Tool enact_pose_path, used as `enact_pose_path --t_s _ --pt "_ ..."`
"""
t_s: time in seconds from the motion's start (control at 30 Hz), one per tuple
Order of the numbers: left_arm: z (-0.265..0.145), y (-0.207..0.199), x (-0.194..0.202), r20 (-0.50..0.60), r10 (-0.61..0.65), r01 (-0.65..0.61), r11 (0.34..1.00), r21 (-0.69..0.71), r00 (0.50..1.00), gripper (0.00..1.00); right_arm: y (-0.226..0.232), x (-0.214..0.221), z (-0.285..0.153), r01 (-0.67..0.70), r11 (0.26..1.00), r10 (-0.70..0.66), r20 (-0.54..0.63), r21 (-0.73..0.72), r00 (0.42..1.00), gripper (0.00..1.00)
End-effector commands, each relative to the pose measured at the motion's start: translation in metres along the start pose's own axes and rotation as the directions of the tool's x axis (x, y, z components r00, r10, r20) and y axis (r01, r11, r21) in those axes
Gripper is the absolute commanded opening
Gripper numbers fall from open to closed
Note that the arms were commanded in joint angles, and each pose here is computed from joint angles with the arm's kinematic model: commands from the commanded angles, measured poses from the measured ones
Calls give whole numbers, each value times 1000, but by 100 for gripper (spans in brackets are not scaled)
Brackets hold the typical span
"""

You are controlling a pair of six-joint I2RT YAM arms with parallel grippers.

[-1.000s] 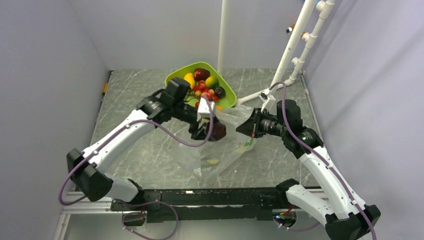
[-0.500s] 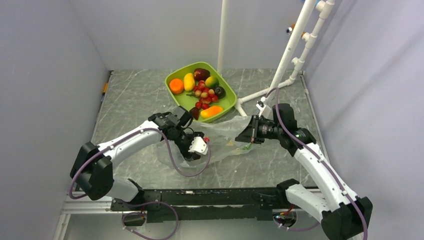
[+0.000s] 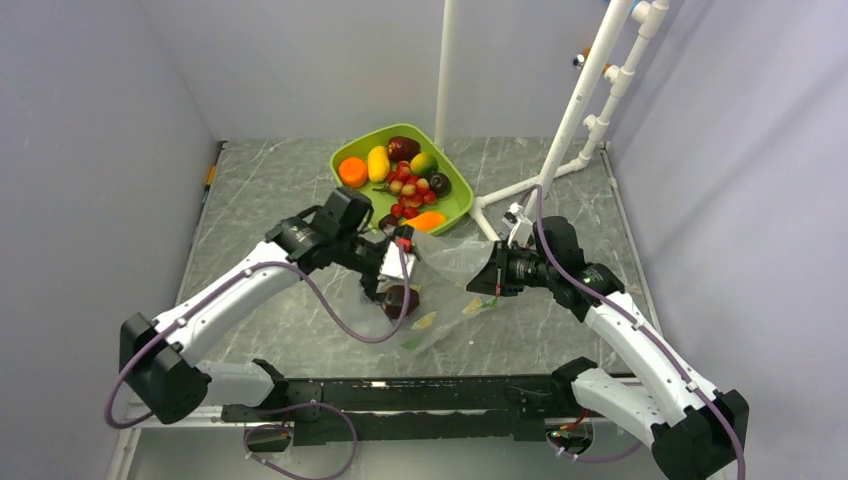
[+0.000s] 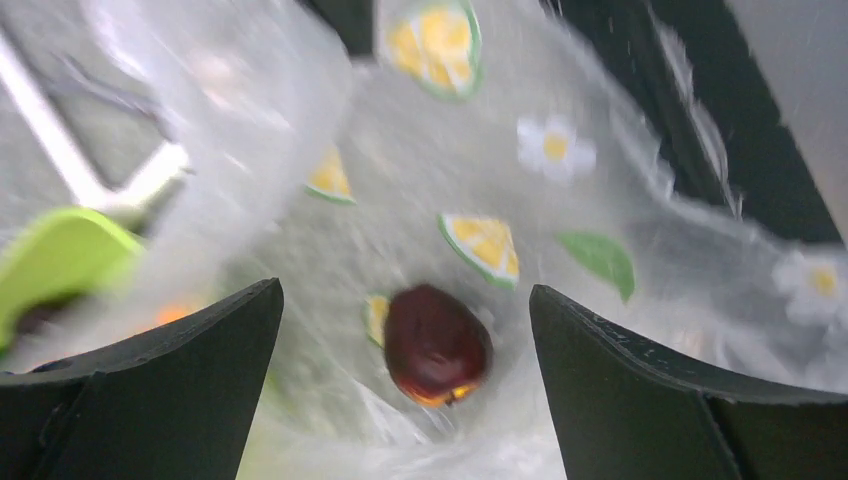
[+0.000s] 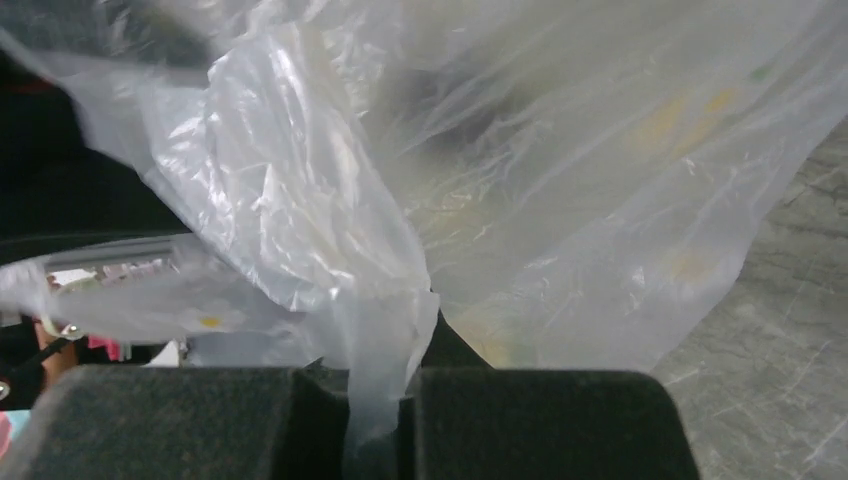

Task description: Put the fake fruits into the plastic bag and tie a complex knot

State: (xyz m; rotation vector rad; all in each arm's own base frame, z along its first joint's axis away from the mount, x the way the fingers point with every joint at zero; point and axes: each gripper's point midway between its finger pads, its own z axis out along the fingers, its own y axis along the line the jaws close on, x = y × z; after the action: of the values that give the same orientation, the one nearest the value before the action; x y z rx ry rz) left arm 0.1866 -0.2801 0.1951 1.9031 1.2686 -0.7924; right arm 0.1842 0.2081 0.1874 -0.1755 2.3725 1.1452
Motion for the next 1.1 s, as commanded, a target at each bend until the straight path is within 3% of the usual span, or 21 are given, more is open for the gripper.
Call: enact_pose_path --t_s 0.0,0.1,0.2,0.37,0.5,0.7,0.87,1.07 --pt "-47 19 -89 273 15 3 998 -65 962 99 3 -3 -1 89 996 -88 31 -3 996 0" --pt "-92 61 -110 439 -131 217 964 -153 889 99 2 1 -9 165 986 -166 20 19 986 0" --pt "-128 108 -102 511 -160 321 915 -244 844 99 -6 9 -21 224 972 -224 -12 67 975 0" --pt "-131 191 -8 313 -279 409 749 -521 908 99 -1 23 -35 291 956 -289 -48 37 956 0" --pt "-110 236 76 119 -404 391 703 -594 907 99 9 37 -41 277 960 -279 -88 -31 956 0" --pt "-65 271 152 -24 -436 347 746 -568 899 99 23 55 -48 250 959 -271 -171 -136 947 0" --pt "-32 292 186 -74 -463 347 752 -560 883 99 26 55 -47 234 960 -262 -194 -155 945 0" --pt "2 306 213 -218 -478 282 766 -578 851 99 25 52 -42 227 962 -254 -202 -150 946 0"
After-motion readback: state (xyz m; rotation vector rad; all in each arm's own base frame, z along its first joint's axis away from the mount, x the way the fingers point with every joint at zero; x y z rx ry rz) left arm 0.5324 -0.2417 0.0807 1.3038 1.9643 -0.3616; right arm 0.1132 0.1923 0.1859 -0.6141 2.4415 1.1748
